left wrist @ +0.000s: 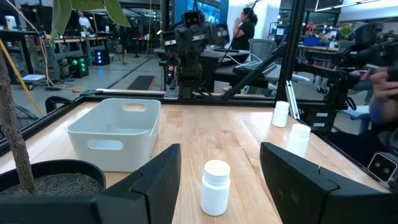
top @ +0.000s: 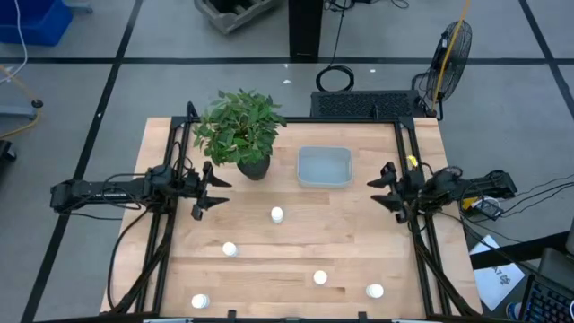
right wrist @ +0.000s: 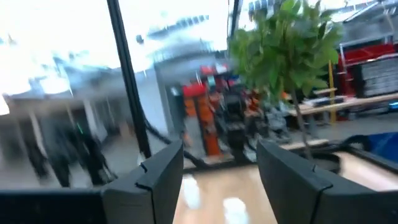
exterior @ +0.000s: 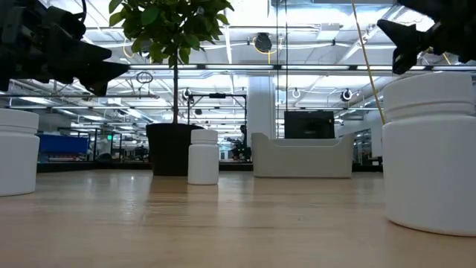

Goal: Pick and place pill bottles into a basket
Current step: Put the white pill bottle into the gray bin

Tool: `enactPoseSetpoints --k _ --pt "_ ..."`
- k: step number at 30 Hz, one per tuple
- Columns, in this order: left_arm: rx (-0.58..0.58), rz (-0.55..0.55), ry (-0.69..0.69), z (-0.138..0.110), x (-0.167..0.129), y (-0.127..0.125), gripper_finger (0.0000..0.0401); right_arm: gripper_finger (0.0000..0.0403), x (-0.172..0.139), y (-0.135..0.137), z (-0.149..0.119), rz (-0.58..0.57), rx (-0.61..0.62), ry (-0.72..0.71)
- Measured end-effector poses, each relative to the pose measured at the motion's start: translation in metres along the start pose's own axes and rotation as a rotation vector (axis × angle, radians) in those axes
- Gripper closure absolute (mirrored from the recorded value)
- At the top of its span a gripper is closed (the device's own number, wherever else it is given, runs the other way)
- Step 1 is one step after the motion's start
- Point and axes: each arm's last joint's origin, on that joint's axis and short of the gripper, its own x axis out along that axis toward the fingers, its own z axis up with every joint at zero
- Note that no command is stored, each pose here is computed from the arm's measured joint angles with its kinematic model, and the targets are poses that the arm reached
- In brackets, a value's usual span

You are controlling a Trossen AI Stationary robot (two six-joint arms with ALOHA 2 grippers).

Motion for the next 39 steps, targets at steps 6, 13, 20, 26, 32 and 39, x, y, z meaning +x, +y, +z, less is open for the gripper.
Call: enactPoseSetpoints --k 6,13,20,26,32,39 --pt "0.000 0.000 0.000 0.000 0.000 0.000 0.0178 0.0206 0.000 -0.001 0.009 -0.063 0.285 -0.116" --pt "0.000 0.000 0.000 0.000 0.000 0.000 0.0178 0.0207 -0.001 -0.003 0.011 -0.143 0.370 -0.174" --pt "0.000 0.000 0.000 0.000 0.000 0.000 0.0178 0.0241 0.005 0.002 0.000 0.024 0.231 0.004" --pt "0.000 0.000 0.000 0.000 0.000 0.000 0.0178 0.0334 0.013 0.011 -0.020 0.132 0.200 0.219" --pt "0.000 0.000 0.000 0.000 0.000 0.000 0.0178 0.0374 0.027 0.038 -0.020 0.256 0.259 0.392" --pt "0.000 0.000 0.001 0.000 0.000 0.000 0.0178 0.0261 0.058 0.093 -0.007 0.279 0.227 0.449"
